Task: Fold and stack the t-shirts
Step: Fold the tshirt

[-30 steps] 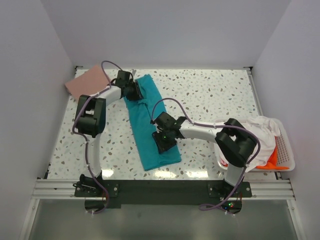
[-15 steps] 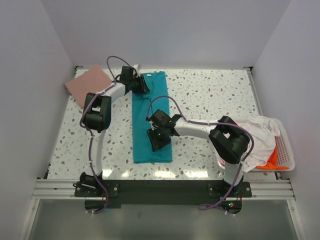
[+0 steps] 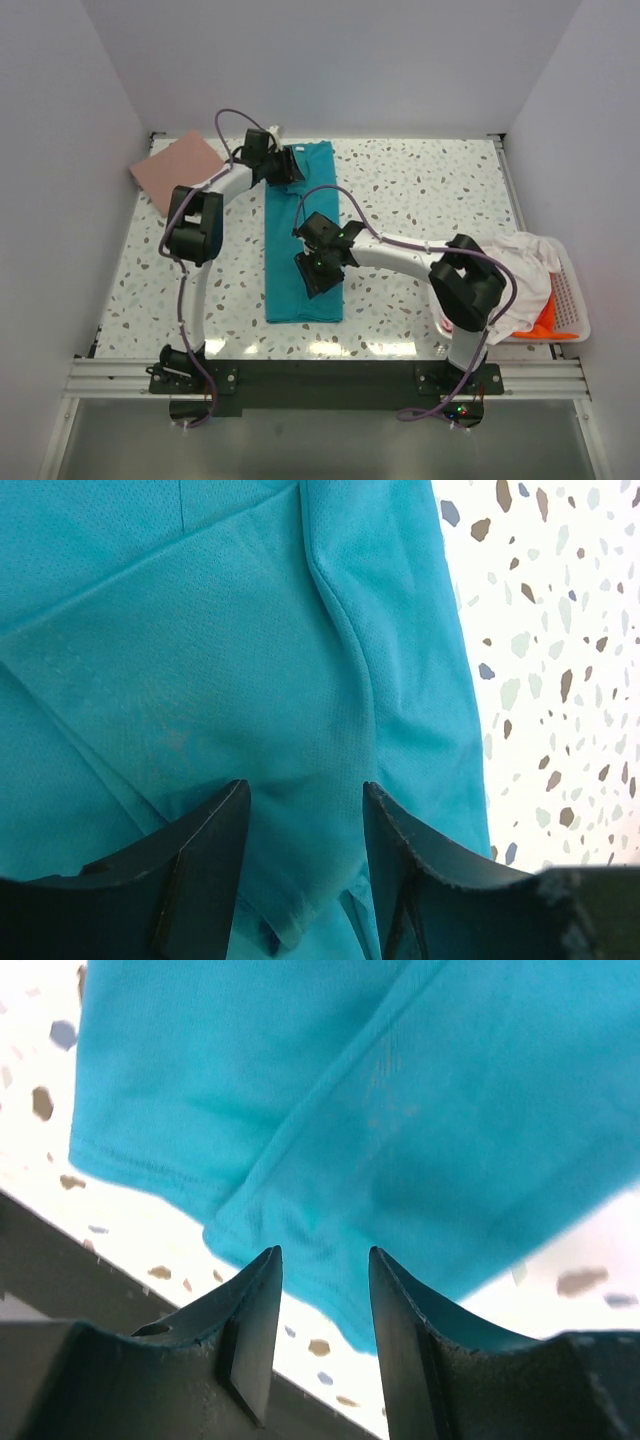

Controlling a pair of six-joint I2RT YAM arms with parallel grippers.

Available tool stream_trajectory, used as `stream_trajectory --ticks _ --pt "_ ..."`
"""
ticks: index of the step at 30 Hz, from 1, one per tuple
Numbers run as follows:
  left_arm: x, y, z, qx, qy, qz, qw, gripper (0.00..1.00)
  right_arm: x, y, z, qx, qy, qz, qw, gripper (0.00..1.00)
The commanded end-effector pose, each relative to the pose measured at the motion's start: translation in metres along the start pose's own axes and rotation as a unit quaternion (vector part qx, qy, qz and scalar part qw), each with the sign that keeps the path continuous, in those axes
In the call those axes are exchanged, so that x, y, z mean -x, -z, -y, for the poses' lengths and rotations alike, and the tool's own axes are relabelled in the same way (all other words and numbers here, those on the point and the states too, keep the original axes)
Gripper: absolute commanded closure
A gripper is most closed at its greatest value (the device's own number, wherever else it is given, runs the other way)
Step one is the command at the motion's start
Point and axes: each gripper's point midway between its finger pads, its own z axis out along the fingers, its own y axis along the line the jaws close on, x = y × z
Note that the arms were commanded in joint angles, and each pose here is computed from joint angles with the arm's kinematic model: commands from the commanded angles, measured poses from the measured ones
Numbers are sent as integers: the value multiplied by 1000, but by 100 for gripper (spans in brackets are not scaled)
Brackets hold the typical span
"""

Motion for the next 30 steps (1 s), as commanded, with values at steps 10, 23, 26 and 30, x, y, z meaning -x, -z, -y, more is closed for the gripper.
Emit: stream_trajectory --ticks 10,23,26,30 --pt "-1 148 42 29 -56 34 997 41 -58 46 23 -25 -7 -11 1000 56" --pt "-172 233 4 77 -23 -139 987 40 -60 15 16 4 -24 -18 1000 54" --pt "-190 245 0 85 -18 -163 983 39 -65 8 18 5 -27 -32 999 54" --pt "-211 255 4 72 -5 -197 978 38 -73 2 23 -6 -38 -40 998 54"
